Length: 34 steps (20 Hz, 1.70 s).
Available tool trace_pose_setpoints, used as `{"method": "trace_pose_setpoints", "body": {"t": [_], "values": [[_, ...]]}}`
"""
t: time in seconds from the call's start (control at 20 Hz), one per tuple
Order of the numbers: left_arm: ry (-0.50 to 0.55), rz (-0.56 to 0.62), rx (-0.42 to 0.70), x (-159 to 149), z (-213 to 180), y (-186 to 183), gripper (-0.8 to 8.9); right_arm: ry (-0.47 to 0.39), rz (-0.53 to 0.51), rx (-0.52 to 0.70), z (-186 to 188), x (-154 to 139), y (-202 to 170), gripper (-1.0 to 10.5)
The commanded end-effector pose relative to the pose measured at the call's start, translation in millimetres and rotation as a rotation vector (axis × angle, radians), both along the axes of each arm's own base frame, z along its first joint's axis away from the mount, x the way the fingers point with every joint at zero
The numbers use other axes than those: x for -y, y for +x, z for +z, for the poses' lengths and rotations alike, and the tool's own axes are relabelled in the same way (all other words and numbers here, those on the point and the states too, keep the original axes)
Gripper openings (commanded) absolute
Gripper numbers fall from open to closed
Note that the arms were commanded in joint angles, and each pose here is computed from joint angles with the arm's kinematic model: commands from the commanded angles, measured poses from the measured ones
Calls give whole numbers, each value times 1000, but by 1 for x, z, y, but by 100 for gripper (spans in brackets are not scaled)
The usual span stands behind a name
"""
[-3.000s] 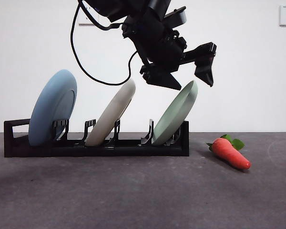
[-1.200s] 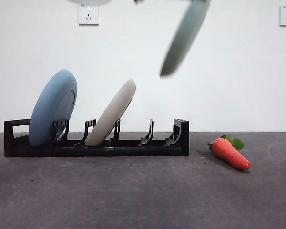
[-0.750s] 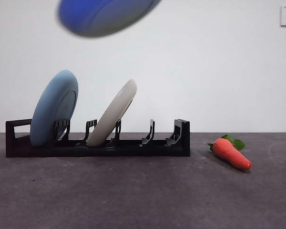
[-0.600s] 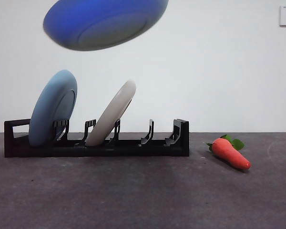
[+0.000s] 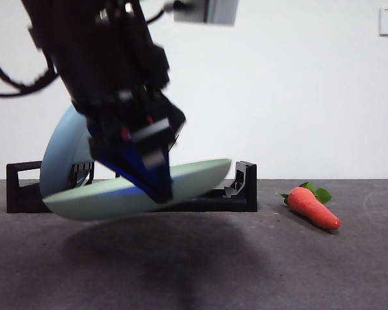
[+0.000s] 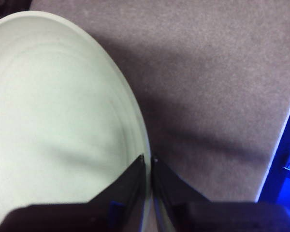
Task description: Take the green plate from the plate rack,put the plate on the table,take the carrot from the table,put the carrot in the plate
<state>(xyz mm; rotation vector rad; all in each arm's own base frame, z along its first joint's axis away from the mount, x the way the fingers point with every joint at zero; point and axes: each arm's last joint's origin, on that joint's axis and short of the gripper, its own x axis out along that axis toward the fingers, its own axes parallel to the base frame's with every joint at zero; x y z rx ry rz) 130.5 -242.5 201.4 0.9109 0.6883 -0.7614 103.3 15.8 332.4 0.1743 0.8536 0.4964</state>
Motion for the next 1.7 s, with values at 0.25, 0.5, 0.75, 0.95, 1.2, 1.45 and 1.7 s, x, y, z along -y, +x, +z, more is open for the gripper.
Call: {"method": "trace_pose_setpoints", "body": {"t": [0.25,0.5,0.75,0.95,1.2,1.45,1.7], "values": [[102,-60,-29,18,-45,11,-8,5,-5,-38,-3,0,11,648],[132,-41,-59,19,-62,18,-8,2,-6,-79,-8,-1,24,648],[111,-14,-92,17,-62,18,450,6,-12,-73,-12,-1,47,648],[110,10,-106,19,-55,19,534,-28,-23,-81,-22,-8,75,648],[-12,47,-91,24,8,19,534,-110,-37,-53,-42,-24,121,648],[-298,119,-110,2,117,5,533,-200,-96,5,-77,-44,173,648],[-544,124,-19,-44,206,-18,531,-236,-101,-4,-126,-62,213,624]]}}
